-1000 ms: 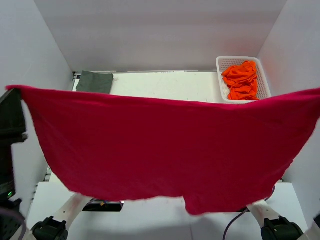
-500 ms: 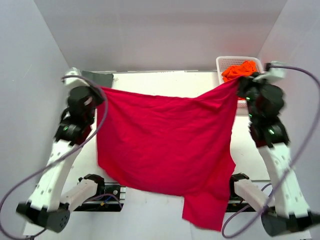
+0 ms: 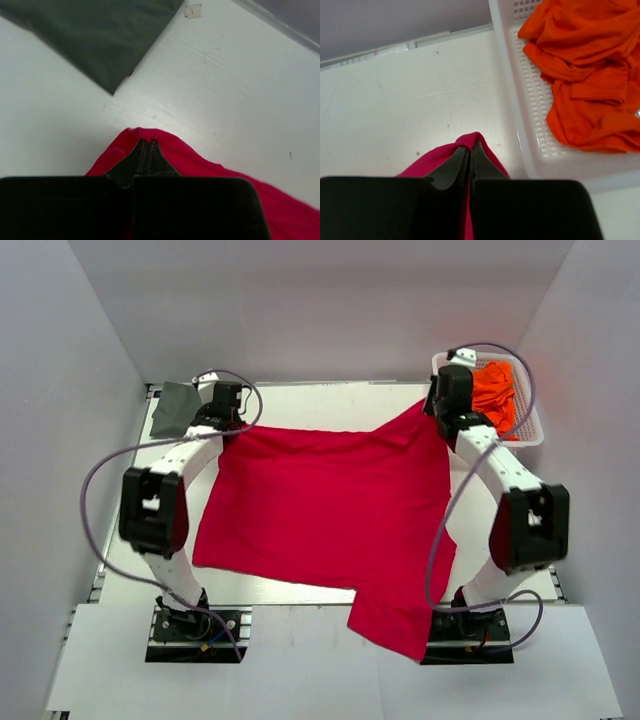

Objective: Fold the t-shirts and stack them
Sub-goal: Flatten out the tshirt, then fold the flattened tshirt in 1/3 of the way

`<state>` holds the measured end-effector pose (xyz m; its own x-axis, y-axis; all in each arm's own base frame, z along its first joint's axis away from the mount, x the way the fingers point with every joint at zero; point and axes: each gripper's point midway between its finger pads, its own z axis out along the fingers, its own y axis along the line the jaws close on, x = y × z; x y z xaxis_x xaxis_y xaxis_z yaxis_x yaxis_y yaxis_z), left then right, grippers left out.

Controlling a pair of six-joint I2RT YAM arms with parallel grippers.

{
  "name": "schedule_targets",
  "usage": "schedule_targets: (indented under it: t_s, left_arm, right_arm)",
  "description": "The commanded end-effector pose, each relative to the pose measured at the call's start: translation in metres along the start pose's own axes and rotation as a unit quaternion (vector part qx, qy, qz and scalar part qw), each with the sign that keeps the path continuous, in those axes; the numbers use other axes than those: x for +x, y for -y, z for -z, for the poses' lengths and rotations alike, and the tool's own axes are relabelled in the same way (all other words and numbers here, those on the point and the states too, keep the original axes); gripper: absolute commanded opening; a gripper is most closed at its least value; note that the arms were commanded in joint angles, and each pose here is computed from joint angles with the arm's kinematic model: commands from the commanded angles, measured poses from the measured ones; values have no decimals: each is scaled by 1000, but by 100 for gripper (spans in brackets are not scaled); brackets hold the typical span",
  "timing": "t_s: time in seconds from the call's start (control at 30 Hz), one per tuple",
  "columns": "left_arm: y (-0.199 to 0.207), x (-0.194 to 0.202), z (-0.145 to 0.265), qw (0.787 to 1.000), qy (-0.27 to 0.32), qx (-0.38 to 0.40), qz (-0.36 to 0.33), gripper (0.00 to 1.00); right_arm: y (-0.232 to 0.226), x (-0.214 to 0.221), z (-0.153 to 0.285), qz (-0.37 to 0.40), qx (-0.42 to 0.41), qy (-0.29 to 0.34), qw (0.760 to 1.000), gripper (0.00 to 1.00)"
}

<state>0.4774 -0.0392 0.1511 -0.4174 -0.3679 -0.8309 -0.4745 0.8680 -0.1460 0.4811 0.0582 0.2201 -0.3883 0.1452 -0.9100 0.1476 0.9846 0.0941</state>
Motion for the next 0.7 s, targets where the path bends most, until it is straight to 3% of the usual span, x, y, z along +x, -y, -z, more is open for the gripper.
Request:
schedule_targets:
  t_s: [0.0,0.03,0.07,0.13,0.17,0.33,0.63,0.67]
  left_arm:
    - [27,-53,-26,998,57,27,31,0]
    - [34,-67,-34,997,66,34,35,0]
    - [39,-50,-56,998,51,30,21,0]
    - [47,-67,-73,997,65,36,18,0]
    - [52,-53,-91,998,54,37,-1,0]
    - [81,-57,-120,991,62,110,-54,0]
    - [68,-70,-86,987,80,129,-54,0]
    - [61,-62,-82,987,72,126,-62,0]
  right_arm:
    - [-5,-49,-31,-2,17,69,997,0]
    - [-10,-71,-34,-6,15,89,996,0]
    - [-8,-48,-59,5,29,63,998,0]
    - [-14,-69,-66,9,30,79,996,0]
    - [-11,-59,-83,13,44,66,997,0]
    - [-16,-63,-104,20,51,69,996,0]
    - [-15,-70,-63,14,30,63,997,0]
    - [-10,-49,-61,19,33,37,999,0]
